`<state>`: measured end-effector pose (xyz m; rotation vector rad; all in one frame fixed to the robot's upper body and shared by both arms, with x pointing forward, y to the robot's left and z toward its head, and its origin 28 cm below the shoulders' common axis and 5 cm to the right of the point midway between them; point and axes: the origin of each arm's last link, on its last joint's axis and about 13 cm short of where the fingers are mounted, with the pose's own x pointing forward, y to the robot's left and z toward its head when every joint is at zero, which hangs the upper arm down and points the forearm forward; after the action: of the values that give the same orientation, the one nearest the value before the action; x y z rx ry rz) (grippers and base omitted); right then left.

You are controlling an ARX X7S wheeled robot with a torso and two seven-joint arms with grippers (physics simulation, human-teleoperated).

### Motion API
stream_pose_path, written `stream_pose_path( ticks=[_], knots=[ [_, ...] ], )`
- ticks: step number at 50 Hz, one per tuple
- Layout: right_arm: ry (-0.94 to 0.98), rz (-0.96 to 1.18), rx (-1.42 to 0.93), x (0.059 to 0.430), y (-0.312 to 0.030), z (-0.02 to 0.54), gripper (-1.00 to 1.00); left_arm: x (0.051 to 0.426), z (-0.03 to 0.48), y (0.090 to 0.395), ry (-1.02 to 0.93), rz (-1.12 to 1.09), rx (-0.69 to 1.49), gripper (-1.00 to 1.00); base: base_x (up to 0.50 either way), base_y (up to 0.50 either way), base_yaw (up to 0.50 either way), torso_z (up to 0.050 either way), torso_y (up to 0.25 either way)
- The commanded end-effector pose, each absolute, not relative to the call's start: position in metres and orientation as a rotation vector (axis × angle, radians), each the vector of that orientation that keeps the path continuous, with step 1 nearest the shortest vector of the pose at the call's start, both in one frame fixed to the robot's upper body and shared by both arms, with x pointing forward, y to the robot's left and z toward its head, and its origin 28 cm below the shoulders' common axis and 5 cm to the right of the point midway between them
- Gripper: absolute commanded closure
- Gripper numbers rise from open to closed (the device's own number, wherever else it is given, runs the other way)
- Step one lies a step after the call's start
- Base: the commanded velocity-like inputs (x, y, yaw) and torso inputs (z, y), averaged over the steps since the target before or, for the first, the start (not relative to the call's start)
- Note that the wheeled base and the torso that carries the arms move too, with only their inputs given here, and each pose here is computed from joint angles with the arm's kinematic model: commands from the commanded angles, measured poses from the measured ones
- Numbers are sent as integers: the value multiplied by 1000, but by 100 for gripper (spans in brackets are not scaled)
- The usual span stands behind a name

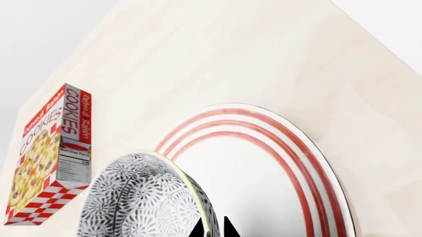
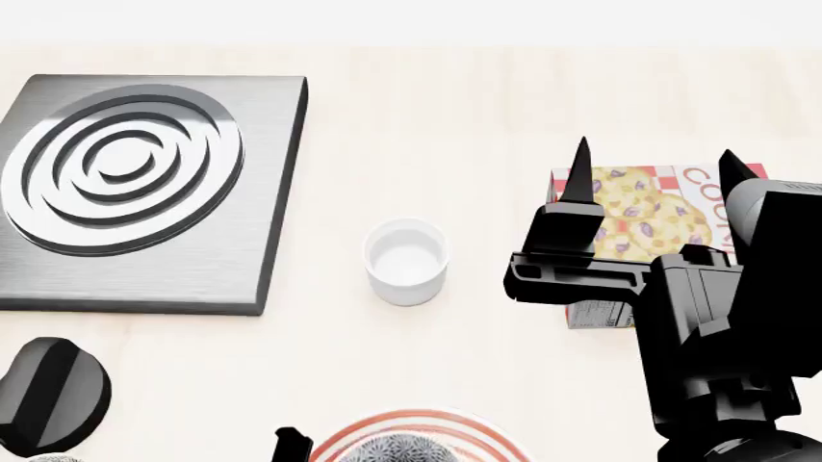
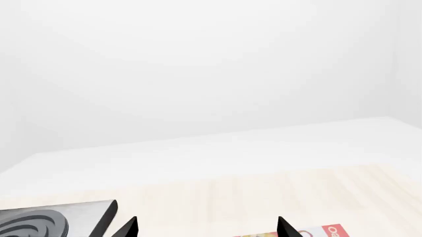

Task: Pick the akita bowl on the stove and place it on the plate.

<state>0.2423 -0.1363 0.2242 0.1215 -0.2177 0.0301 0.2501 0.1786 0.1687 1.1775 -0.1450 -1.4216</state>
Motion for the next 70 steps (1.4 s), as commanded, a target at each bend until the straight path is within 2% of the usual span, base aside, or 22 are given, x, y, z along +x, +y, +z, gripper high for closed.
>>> stream_pose_path(
  ticks=[1,53,54,70],
  knots=[
    [-217,30,122,242,-136,224,-100,250,168,178,-156,-1414,1174,100,0,0,0,0,0],
    [-217,30,122,242,-136,224,-100,247,155,179,-138,-1408,1191,100,0,0,0,0,0],
    [-217,30,122,242,-136,224,-100,247,156,179,-141,-1407,1192,-100,0,0,0,0,0],
    [-217,30,122,242,-136,224,-100,245,159,176,-161,-1391,1175,-100,0,0,0,0,0]
  ],
)
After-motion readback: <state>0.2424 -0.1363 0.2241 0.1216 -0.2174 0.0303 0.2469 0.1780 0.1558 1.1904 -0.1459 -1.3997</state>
